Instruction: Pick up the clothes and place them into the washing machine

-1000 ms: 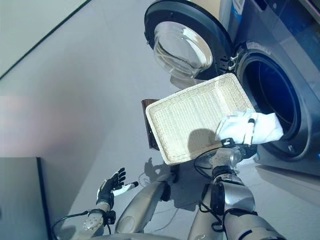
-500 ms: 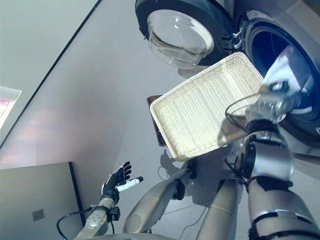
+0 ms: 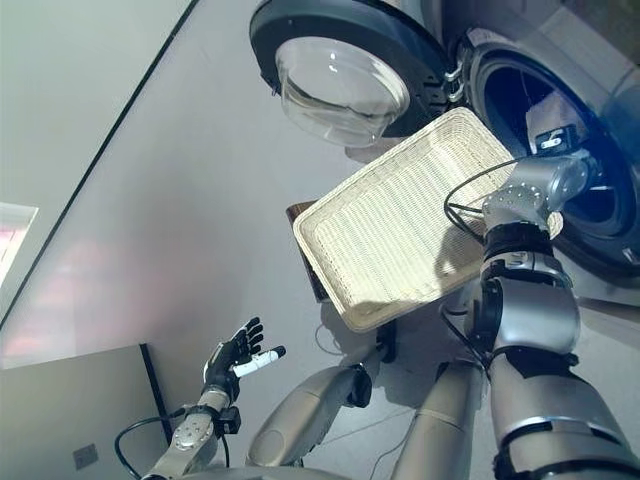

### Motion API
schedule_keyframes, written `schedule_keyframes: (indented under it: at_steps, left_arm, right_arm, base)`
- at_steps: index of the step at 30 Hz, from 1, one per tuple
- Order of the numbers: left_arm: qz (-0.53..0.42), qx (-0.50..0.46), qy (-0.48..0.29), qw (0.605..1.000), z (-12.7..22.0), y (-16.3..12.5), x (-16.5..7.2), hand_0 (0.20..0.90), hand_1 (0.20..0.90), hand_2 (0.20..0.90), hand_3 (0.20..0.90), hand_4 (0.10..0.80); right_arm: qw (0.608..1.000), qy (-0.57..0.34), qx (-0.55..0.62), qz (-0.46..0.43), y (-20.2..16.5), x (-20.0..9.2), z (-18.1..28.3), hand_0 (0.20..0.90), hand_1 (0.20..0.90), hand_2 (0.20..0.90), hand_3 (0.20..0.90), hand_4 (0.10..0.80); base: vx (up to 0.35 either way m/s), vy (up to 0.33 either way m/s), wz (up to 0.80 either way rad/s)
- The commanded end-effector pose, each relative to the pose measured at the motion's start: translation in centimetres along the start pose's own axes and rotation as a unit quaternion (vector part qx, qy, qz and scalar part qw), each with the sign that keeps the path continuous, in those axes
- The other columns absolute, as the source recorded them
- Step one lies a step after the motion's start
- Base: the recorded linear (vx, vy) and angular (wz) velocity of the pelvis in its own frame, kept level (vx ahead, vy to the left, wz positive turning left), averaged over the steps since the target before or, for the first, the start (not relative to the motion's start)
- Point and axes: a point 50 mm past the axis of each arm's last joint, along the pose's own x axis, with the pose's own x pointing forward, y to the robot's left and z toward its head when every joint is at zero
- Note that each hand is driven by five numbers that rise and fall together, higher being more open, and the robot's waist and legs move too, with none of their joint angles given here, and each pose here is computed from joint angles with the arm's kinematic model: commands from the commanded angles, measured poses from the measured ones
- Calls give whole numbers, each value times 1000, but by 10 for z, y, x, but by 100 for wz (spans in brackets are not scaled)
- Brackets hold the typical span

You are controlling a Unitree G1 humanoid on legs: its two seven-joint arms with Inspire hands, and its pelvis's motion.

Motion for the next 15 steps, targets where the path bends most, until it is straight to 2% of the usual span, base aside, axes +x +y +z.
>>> schedule_keyframes:
  at_steps: [1, 5, 10, 15]
  left_arm:
    - [37, -11, -4, 999, -4, 14, -5, 900, 900, 900, 900, 800]
    - [35, -6, 5, 999, -9, 13, -8, 900, 900, 900, 900, 800]
    - [39, 0, 13, 999, -13, 16, -10, 900, 900, 900, 900, 800]
    - [54, 17, 18, 998, -13, 26, -10, 900, 900, 900, 900, 800]
  right_arm:
    - [996, -60, -41, 51, -6, 7, 21, 900, 900, 900, 900, 800]
    - [998, -27, -51, 33, -28, 1, 0, 900, 900, 900, 900, 800]
    - [997, -9, -64, 37, -35, -5, -11, 900, 900, 900, 900, 800]
    - [975, 19, -217, 40, -54, 1, -20, 900, 900, 900, 900, 800]
  base:
    - [0, 0, 0]
    - [0, 0, 0]
    - [0, 0, 0]
    - [-6, -10, 1]
